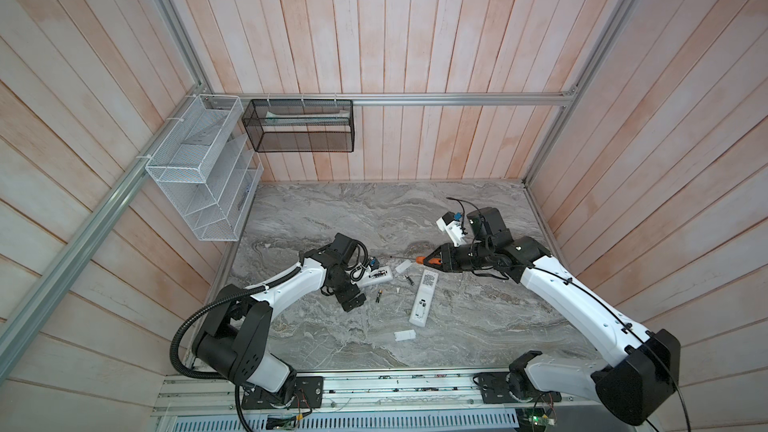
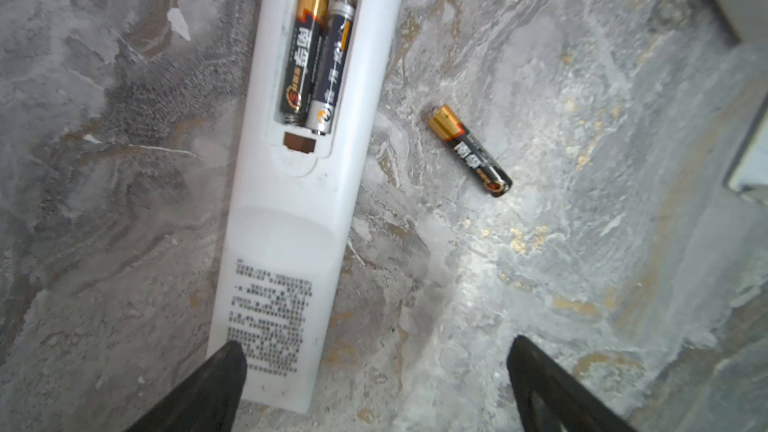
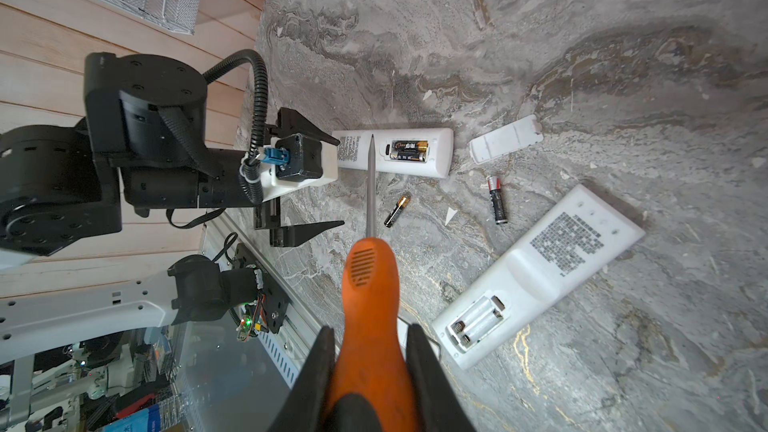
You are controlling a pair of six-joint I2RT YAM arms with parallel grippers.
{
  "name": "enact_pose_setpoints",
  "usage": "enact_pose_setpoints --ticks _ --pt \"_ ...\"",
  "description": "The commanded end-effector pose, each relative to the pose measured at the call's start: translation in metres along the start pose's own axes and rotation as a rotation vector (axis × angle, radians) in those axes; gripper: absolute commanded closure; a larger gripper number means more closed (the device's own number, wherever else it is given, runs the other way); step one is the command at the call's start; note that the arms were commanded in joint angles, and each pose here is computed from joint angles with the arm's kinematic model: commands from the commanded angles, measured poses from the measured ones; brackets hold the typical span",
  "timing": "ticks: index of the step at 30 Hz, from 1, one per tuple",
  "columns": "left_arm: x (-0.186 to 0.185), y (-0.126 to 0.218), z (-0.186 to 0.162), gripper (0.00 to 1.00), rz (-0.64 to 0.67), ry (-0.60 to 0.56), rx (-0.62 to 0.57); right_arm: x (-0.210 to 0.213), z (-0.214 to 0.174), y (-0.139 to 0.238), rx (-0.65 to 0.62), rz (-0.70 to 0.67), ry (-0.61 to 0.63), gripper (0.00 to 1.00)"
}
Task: Unload the batteries from the remote control
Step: 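Grasp the button remote's end with the left gripper while the right holds the screwdriver, then move the screwdriver tip toward the remote's battery compartment with the right gripper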
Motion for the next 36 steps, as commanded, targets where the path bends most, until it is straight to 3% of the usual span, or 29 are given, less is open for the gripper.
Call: enact_pose_setpoints --ticks 1,13,19,27,36 --pt "0.012 -0.004 0.003 0.00 0.012 -0.023 -0.037 0.005 0.000 0.004 -0.039 0.042 0.001 1.00" --pt "0.029 -0.019 0.004 0.02 -0.033 0.013 -0.009 0.002 0.002 -0.002 -0.056 0.052 -0.031 1.00" --pt "0.035 -0.029 -0.001 0.09 -0.004 0.013 0.025 0.002 0.005 -0.005 -0.056 0.052 -0.044 1.00" --pt "0.035 -0.037 -0.002 0.36 0.009 0.002 0.031 0.003 0.006 -0.007 -0.041 0.041 -0.045 1.00" --pt "0.019 -0.040 0.005 0.63 0.044 -0.112 0.030 0.004 0.009 -0.007 0.028 0.008 -0.014 1.00"
Point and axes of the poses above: each gripper's point midway between its finger pads, its own y axis back along the fingers, its own x axis along the line the jaws close on, z = x × y, the point moved 7 cm from there along y, back along the fingers, and after that the axes turned 10 degrees about y, right-handed, at the moved point
